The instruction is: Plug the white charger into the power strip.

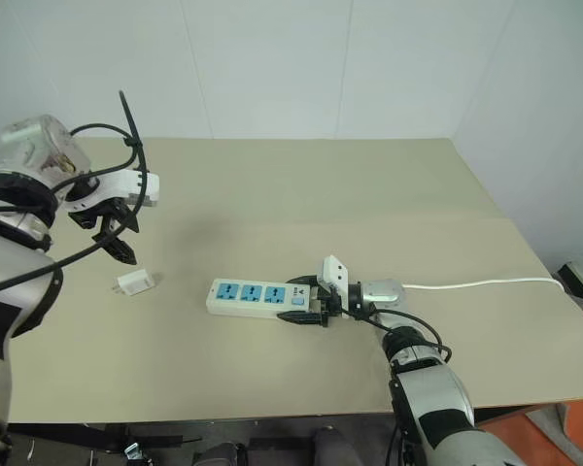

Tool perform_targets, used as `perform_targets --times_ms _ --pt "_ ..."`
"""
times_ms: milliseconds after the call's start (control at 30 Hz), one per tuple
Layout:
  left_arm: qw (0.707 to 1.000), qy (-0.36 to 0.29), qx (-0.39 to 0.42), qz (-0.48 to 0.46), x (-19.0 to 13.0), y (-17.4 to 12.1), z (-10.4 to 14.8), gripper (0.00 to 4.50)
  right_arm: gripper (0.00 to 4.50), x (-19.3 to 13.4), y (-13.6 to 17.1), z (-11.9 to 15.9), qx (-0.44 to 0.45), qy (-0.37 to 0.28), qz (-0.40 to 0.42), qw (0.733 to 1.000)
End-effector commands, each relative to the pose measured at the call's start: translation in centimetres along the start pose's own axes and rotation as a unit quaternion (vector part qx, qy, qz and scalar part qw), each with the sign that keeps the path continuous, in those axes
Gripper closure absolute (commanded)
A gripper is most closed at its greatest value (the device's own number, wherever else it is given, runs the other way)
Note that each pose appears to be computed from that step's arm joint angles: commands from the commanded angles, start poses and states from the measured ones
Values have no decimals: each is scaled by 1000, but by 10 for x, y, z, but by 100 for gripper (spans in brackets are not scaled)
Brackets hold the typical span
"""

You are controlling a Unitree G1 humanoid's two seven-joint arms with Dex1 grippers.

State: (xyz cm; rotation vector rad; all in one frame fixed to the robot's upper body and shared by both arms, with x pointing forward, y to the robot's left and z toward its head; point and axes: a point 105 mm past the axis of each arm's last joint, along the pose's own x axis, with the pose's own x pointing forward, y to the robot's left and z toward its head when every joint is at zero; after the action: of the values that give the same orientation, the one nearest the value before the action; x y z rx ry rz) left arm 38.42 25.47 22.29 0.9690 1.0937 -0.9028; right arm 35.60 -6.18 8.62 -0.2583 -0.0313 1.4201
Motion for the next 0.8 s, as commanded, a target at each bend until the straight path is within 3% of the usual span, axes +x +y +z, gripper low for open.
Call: perform_targets --times_ms 33,533,800 --pt "1000 7 -17 -8 9 -2 -7 0 109 -3 4 -10 10 12 -7 1000" --pt "998 25 -58 10 43 -1 -28 0 109 -6 7 -12 13 9 -12 1000" --pt "998 25 -54 14 63 -3 -26 0 109 -8 10 -13 15 8 -13 1000"
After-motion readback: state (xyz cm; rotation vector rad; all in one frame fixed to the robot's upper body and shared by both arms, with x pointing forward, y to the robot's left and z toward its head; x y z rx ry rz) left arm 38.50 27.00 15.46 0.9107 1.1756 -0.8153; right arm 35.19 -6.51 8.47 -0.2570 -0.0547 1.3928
